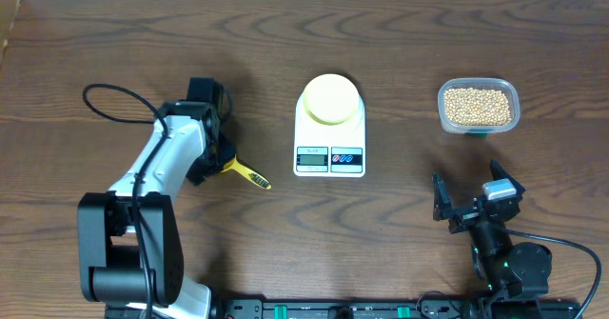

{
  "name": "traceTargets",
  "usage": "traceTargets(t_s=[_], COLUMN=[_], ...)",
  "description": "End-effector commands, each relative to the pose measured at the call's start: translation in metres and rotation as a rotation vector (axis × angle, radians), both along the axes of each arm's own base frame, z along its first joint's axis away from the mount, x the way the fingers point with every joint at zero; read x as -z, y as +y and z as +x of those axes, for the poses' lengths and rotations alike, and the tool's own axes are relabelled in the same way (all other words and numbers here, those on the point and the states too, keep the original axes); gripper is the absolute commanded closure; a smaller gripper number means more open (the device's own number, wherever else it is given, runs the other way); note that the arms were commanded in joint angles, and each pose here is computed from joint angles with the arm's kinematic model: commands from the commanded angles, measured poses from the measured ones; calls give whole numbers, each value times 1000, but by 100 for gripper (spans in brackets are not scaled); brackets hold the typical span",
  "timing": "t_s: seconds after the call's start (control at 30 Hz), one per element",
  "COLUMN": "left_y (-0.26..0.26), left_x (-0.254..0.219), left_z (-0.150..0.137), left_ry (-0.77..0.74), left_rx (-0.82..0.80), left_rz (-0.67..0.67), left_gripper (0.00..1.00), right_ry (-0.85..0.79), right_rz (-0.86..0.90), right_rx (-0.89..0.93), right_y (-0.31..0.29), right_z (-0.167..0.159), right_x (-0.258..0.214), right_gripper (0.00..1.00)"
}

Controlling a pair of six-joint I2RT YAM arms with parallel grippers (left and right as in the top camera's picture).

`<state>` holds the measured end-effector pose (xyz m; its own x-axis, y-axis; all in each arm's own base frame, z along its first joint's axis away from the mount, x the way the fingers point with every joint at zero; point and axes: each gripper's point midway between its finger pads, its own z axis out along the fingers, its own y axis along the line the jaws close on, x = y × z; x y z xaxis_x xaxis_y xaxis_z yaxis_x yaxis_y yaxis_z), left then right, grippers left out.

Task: Scoop item into bowl and weigh 50g on scale
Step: 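Move the left gripper over the yellow scoop's cup, then lower the left gripper and close it on the scoop cup rim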

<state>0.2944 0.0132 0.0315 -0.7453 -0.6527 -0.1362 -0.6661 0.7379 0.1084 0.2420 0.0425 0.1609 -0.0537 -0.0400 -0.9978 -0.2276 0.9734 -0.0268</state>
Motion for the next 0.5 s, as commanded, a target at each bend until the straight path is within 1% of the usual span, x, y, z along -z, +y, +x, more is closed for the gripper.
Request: traceTargets(t_s=[0.0,0.47], left_y=[3,3], left_x=[7,7], left_z=[-7,0], left_ry=[21,-6], left_rx=[-16,-16], left_rz=[22,20], left_gripper=[47,47], right_ry=[-3,-3], right_rz=[-12,-12], right_rx=[-3,-3], right_y=[1,1], right_z=[0,0], right_x=[1,1], right_gripper=[1,1])
